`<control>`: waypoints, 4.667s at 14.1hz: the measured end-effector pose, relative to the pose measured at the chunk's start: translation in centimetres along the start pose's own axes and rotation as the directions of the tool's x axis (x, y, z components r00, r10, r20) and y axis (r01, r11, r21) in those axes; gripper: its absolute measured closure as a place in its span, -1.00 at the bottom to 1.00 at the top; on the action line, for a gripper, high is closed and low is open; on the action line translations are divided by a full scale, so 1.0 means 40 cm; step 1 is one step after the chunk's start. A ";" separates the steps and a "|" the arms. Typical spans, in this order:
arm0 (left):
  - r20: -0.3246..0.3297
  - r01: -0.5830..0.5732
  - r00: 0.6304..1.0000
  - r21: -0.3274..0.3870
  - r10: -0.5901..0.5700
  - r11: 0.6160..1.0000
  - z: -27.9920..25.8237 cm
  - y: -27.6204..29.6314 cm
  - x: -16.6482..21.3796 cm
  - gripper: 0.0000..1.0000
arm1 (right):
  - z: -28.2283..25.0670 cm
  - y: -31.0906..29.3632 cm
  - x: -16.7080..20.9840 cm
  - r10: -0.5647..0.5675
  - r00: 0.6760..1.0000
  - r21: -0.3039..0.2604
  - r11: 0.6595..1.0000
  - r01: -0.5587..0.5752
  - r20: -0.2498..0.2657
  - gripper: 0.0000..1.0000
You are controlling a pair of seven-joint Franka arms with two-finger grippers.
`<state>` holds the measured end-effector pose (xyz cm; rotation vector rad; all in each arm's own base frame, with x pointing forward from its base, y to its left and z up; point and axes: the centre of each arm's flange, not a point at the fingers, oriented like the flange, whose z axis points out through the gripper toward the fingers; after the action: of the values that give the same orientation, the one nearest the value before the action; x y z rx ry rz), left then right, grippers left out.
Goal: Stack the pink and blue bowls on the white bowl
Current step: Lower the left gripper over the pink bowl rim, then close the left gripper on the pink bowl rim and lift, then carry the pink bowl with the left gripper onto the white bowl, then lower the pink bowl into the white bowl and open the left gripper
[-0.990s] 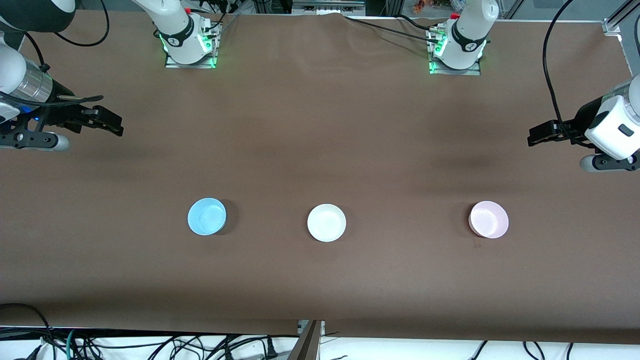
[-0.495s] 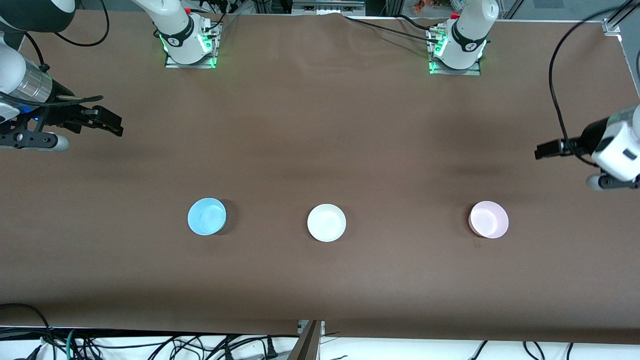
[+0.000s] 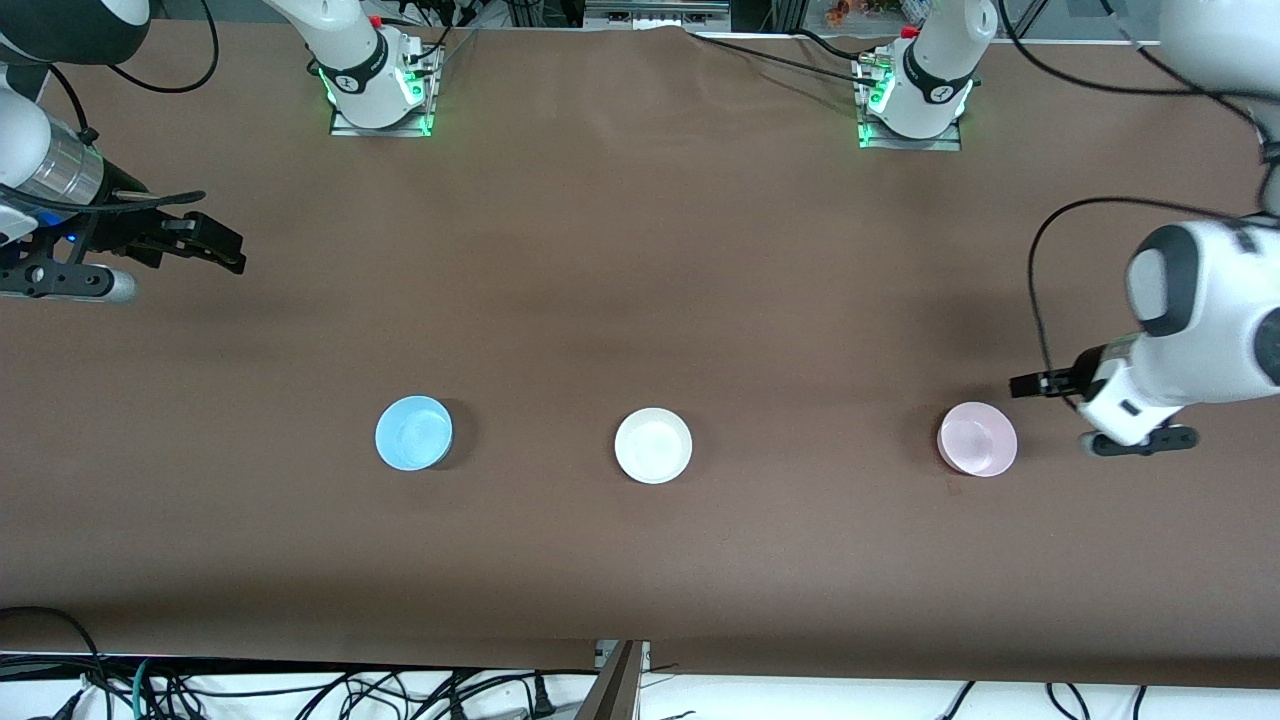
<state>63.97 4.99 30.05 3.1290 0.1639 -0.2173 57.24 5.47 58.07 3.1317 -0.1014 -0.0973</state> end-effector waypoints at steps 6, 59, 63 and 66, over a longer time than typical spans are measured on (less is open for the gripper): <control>-0.090 -0.019 0.996 -0.073 0.012 0.997 0.168 -0.022 0.011 -1.00 | 0.000 0.000 0.000 0.000 1.000 0.000 1.000 0.000 -0.001 -1.00; -0.023 0.152 0.985 -0.369 -0.173 0.917 0.146 1.086 -0.023 0.94 | -0.003 0.014 0.016 0.012 0.999 0.007 1.000 -0.012 -0.035 -1.00; -0.034 0.141 0.986 -0.352 -0.163 0.925 0.156 1.084 -0.021 0.94 | -0.003 0.014 0.017 0.012 0.999 0.007 1.000 -0.012 -0.037 -1.00; -0.033 0.141 0.986 -0.351 -0.163 0.926 0.159 1.084 -0.021 0.94 | -0.003 0.015 0.017 0.013 0.999 0.008 1.000 -0.013 -0.039 -1.00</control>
<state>66.77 -38.30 23.59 2.7714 0.3995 -0.0791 57.90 4.82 58.17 3.1380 -0.1220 -0.0363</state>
